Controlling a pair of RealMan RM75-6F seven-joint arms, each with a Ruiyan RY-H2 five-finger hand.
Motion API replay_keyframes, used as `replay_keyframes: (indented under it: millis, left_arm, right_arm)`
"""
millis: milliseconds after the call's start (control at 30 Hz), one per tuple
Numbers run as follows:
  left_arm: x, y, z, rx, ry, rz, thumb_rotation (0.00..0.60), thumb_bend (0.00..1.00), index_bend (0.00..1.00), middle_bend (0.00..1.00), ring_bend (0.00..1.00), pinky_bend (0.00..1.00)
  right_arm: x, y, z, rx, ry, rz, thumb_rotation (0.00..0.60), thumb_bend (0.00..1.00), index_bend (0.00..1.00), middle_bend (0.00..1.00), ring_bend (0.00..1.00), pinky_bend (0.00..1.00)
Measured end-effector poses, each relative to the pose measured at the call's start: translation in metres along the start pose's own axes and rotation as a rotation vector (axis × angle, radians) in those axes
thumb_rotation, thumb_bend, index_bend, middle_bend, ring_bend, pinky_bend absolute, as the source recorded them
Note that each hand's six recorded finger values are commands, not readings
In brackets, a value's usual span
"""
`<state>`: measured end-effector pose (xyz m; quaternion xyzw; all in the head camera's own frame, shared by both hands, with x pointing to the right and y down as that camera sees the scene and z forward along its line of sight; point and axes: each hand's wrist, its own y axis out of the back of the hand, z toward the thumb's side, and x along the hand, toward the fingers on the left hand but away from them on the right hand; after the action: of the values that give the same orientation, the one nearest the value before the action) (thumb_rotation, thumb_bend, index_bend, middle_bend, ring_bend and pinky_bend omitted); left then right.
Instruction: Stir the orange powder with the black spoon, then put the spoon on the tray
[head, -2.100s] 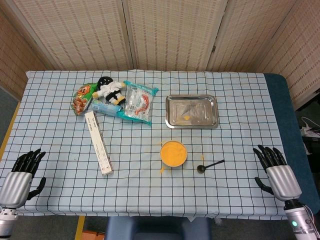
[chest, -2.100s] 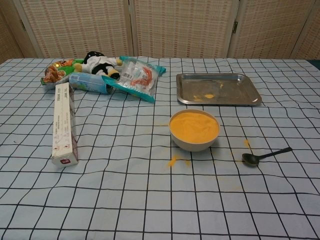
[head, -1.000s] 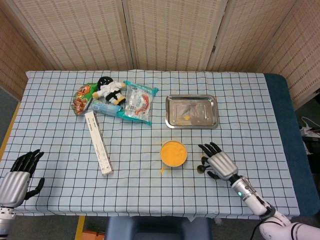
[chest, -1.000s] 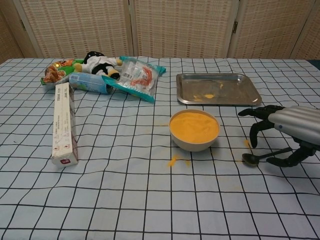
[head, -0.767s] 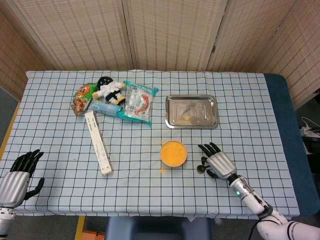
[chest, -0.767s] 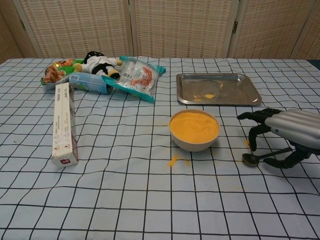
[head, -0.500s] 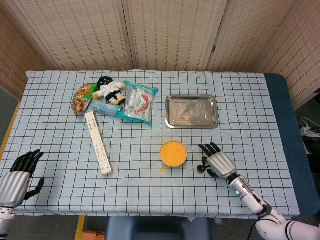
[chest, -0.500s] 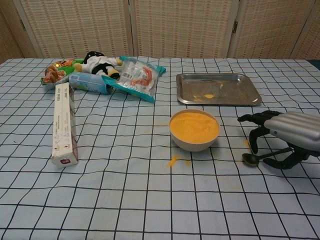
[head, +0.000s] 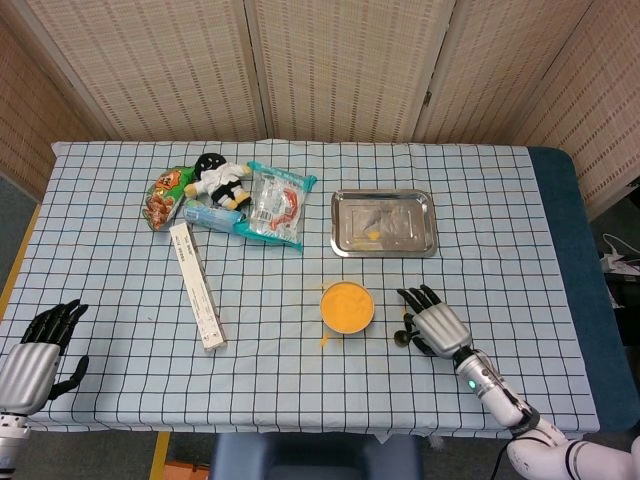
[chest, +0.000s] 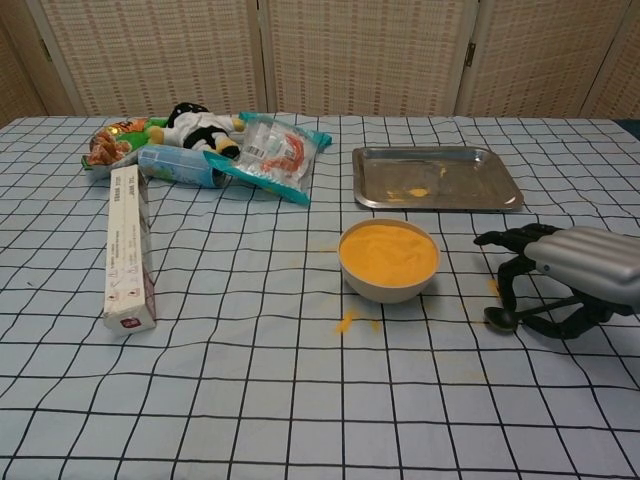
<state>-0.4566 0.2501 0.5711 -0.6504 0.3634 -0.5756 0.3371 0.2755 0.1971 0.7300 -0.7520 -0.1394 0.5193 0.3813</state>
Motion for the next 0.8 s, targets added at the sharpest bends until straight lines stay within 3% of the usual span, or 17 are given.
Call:
replay_keyframes:
  millis: [800]
  left_arm:
    - [0.0003,-0.0013,-0.0003,-0.001,-0.005,-0.013,0.600,0.44,0.00,0.00,0.00,0.08]
  right_arm:
    - [-0.0014,-0.0036,0.0004,-0.004,-0.022,-0.021,0.600,0.35,0.60,0.00,0.00,0.00]
